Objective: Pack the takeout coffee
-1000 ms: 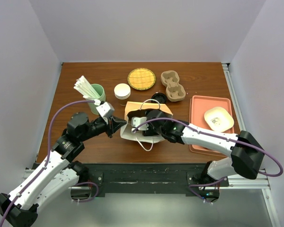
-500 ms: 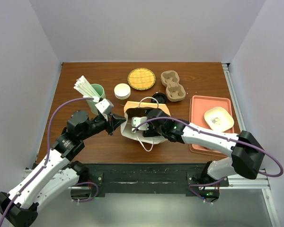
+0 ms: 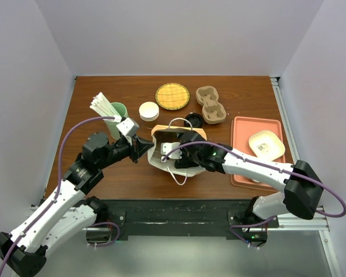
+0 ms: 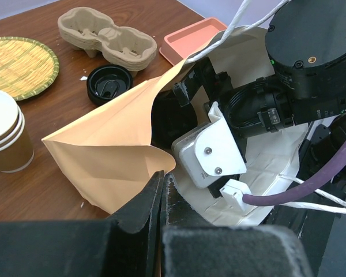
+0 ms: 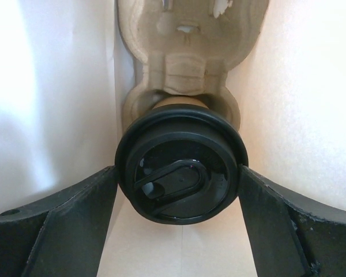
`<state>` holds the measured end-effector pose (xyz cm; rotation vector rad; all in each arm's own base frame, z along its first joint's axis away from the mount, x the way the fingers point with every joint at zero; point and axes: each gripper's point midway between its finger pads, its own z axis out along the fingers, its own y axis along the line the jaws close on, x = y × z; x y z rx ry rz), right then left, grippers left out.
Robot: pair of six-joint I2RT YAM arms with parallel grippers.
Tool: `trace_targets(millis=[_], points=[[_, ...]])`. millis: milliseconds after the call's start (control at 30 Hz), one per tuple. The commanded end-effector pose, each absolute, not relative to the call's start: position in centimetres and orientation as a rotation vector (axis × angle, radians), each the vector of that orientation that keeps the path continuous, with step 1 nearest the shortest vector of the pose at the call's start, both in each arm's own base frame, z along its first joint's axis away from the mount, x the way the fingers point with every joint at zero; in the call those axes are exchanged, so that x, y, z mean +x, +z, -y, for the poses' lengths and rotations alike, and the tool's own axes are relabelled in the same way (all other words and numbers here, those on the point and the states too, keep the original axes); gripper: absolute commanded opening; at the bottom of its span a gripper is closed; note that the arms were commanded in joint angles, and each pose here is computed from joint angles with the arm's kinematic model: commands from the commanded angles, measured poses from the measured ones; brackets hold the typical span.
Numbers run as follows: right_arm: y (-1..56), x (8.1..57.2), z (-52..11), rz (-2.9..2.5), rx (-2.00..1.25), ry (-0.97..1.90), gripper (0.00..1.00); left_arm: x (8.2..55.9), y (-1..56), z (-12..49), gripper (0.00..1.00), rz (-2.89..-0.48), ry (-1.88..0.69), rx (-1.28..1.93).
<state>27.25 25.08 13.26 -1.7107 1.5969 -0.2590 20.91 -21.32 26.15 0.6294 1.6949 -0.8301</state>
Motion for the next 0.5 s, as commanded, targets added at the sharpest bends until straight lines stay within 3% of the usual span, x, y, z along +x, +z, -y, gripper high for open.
trace_targets(millis=[0,467], points=[[15.1,27.0,-25.7,-1.587,-1.699,-0.200,0.88,21.3,28.7,21.4,0.00,-1.645,-0.835,0.600],[16.9,27.1,-26.3,-1.580,-1.679,-0.150,0.87,21.5,28.9,21.4,0.00,-1.661,-0.821,0.599]])
